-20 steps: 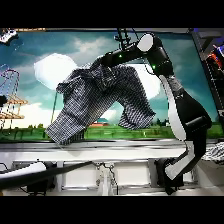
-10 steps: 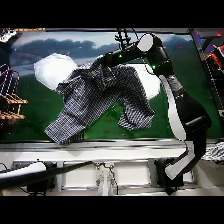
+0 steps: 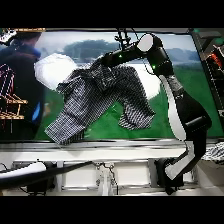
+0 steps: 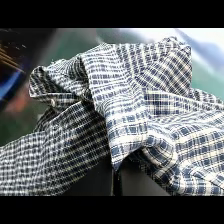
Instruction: Fold the clothes and pants, and hang the long-sleeved shirts on hangers.
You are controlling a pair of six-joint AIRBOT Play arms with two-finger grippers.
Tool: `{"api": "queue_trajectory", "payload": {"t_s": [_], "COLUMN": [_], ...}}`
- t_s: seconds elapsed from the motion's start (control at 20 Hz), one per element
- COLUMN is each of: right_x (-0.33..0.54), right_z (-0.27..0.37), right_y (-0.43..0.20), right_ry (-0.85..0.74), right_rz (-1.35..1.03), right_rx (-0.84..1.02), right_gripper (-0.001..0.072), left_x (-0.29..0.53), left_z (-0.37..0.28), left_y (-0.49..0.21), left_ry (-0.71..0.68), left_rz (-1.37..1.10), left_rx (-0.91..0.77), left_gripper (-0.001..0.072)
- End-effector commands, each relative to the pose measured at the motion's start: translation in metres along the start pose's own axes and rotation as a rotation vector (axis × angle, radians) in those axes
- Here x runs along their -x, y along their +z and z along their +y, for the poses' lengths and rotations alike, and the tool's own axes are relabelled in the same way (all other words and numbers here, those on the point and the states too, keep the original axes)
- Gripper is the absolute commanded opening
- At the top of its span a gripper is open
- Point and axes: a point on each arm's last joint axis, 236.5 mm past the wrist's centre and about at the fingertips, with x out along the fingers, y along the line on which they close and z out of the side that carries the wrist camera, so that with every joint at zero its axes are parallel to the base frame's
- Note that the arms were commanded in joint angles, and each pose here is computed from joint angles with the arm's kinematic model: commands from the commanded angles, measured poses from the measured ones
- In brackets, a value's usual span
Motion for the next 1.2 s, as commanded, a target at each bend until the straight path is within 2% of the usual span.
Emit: {"api": "queue_trajectory", "payload": {"t_s": [0.0, 0.65, 1.15], "right_x": [0.0, 0.0, -0.003], "right_z": [0.0, -0.001, -0.005], "right_y": [0.0, 0.002, -0.001], "right_ry": [0.0, -0.006, -0.015], "right_rz": [-0.001, -0.009, 0.002], "right_rx": [0.001, 0.005, 0.006], "right_gripper": [0.0022, 0.0022, 0.0022], "left_x": [0.0, 0.033, 0.12], "left_z": [0.0, -0.01, -0.038], "left_y": [0.0, 0.025, 0.068], "left_ry": [0.0, 0.0, -0.014], "left_rz": [-0.002, -0.093, -0.311], "left_rx": [-0.021, -0.09, -0.155], "left_gripper": [0.0018, 0.0016, 0.0015]}}
